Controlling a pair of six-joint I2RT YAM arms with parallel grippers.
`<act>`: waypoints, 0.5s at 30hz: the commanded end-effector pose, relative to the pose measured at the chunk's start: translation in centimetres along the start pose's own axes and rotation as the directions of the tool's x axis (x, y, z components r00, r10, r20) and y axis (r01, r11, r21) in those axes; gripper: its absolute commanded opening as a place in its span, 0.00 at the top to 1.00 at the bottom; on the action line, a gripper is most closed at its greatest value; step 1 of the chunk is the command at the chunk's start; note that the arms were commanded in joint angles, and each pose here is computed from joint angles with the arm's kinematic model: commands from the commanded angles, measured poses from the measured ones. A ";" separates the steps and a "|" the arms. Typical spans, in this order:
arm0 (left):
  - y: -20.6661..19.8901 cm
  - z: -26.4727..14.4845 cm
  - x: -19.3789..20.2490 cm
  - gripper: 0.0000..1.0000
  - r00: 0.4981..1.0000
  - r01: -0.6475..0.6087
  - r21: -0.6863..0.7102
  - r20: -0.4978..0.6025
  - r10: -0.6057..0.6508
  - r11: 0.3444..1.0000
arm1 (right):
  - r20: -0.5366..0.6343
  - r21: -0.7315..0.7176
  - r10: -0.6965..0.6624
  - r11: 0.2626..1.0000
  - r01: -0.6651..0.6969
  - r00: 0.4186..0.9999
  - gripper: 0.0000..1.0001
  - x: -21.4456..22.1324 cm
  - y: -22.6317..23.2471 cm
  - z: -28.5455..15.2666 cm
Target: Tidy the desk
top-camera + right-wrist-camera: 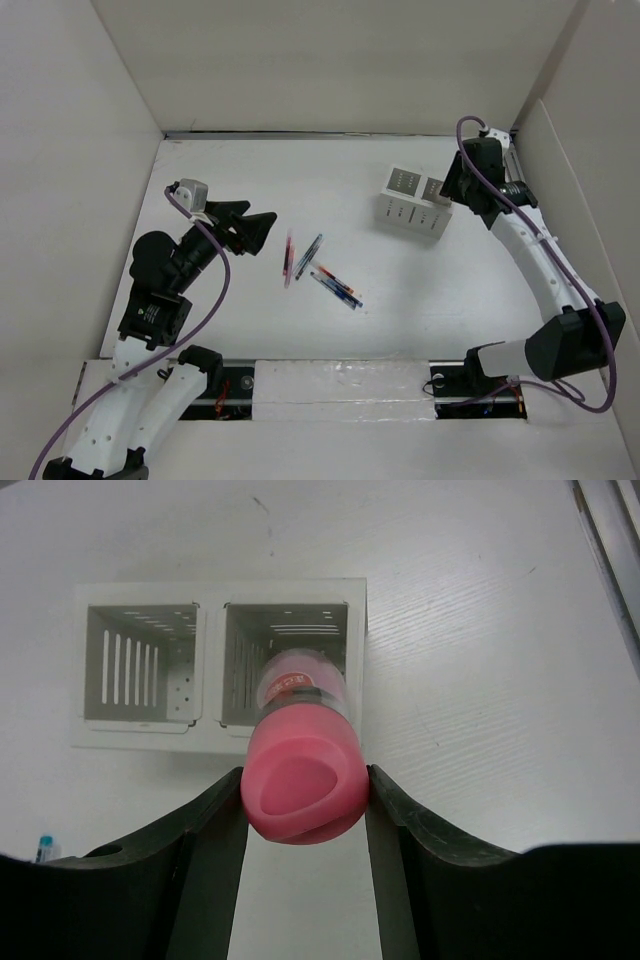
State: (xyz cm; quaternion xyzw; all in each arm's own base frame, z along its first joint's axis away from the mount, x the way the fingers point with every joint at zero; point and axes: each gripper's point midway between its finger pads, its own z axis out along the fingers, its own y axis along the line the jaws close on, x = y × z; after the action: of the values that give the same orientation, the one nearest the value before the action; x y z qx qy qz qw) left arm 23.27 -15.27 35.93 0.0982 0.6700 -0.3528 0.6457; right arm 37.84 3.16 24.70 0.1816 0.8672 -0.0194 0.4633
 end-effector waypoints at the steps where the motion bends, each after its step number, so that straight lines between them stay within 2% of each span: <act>1: -0.5 -0.1 -1.5 0.30 0.998 -0.015 0.013 0.054 0.014 1.000 | 0.060 -0.041 0.024 0.999 -0.021 0.998 0.87 -2.3 1.0 0.4; 8: -0.1 0.0 -1.4 0.30 0.999 -0.015 -0.013 0.048 0.016 1.000 | -0.003 -0.031 0.012 0.999 -0.012 1.000 0.88 -0.5 1.4 4.0; 10: 0.1 -0.1 -1.4 0.30 0.999 -0.015 -0.022 0.049 0.017 1.000 | -0.023 -0.019 0.001 1.000 -0.002 1.000 0.84 0.0 1.6 5.3; 14: 0.5 -0.1 -1.3 0.30 0.999 -0.019 -0.041 0.048 0.021 0.999 | -0.014 0.029 0.020 0.999 -0.019 1.000 0.62 -0.3 1.3 6.5; 15: 0.6 -0.1 -1.4 0.30 0.999 -0.020 -0.045 0.050 0.022 0.999 | -0.001 0.033 0.023 0.999 -0.023 1.000 0.52 -0.7 1.3 6.4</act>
State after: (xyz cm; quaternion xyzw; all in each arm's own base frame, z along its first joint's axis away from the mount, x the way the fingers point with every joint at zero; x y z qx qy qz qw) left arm 23.78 -14.67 35.73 0.0818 0.6752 -0.3386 0.6502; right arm 41.34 3.24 17.45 0.1776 0.9006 -0.0374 0.3948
